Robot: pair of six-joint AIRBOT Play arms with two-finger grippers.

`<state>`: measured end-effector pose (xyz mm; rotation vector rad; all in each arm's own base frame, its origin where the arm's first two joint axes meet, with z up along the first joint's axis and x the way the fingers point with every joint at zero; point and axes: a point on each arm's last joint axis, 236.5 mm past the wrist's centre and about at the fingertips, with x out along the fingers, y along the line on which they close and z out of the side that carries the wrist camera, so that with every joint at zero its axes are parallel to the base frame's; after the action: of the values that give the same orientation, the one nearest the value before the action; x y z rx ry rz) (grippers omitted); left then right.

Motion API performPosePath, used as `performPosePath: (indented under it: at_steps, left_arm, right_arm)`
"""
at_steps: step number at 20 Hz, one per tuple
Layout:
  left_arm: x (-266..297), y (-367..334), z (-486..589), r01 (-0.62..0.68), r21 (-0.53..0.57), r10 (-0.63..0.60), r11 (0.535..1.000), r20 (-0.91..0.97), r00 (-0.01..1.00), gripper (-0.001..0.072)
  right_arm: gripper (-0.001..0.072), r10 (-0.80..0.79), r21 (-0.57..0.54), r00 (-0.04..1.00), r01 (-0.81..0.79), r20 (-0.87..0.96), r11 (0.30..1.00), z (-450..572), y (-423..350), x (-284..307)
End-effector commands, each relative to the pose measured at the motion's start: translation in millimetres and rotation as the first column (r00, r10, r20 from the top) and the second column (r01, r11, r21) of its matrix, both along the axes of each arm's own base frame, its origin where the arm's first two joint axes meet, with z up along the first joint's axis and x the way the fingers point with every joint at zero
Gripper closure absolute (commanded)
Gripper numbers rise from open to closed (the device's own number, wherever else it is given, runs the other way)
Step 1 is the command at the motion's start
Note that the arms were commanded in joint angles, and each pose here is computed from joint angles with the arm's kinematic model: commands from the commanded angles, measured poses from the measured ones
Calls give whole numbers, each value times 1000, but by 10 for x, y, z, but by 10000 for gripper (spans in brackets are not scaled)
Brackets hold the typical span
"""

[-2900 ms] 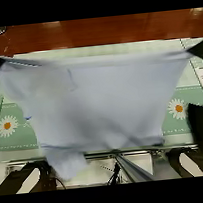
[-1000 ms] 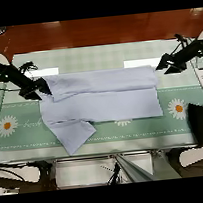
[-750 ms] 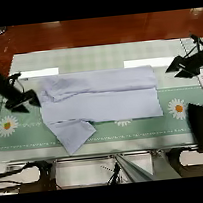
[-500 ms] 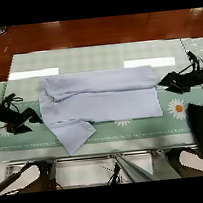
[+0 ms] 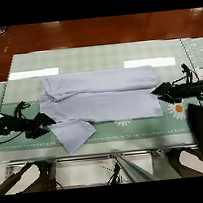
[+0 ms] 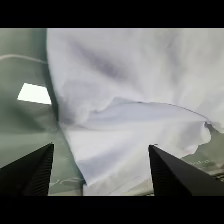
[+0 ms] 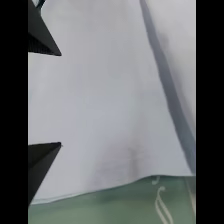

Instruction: Fold the shirts.

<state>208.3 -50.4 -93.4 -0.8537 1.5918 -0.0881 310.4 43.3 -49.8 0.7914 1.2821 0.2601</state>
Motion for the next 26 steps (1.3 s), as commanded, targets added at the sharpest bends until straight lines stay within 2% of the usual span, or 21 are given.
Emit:
performPosePath:
  at_steps: [1,5,6,7,8,11,13,15,19,21,26]
  left_arm:
    - [5,-124,-134,-1,6,0,1000,32,999,5]
    - [-51,-378,-283,58,28,-59,998,56,997,11]
    - [-41,-419,-295,77,40,-80,996,67,995,112]
    - [-39,-449,-296,94,45,-97,995,73,993,625]
    - [-25,-456,-284,99,45,-103,994,80,992,688]
    - [-3,-466,-236,110,39,-113,993,84,990,688]
    - [12,-463,-230,109,41,-112,993,88,990,688]
    - [11,-464,-229,109,40,-113,993,88,990,688]
    - [-3,-471,-226,113,36,-115,993,84,990,688]
    - [-5,-473,-225,113,35,-116,993,83,990,688]
    - [114,-455,-151,113,43,-117,993,113,987,688]
  right_arm:
    - [92,0,25,1000,0,2,1000,20,50,-12]
    - [92,-21,60,1000,20,13,998,107,48,35]
    - [92,-36,56,999,35,8,998,153,-59,43]
    - [92,-48,40,999,48,0,998,206,-234,24]
    - [92,-56,3,998,57,-28,998,201,-440,-60]
    - [92,-142,-141,947,105,-288,984,-96,-970,-758]
    - [92,-196,-156,907,148,-371,977,-276,-899,-1002]
    - [92,-169,-103,911,141,-375,985,-372,-658,-1017]
    - [92,-47,-91,925,13,-376,996,-484,-327,-941]
    - [92,-35,-63,943,15,-330,998,-501,-149,-742]
    - [96,-28,-74,966,9,-255,997,-500,49,-349]
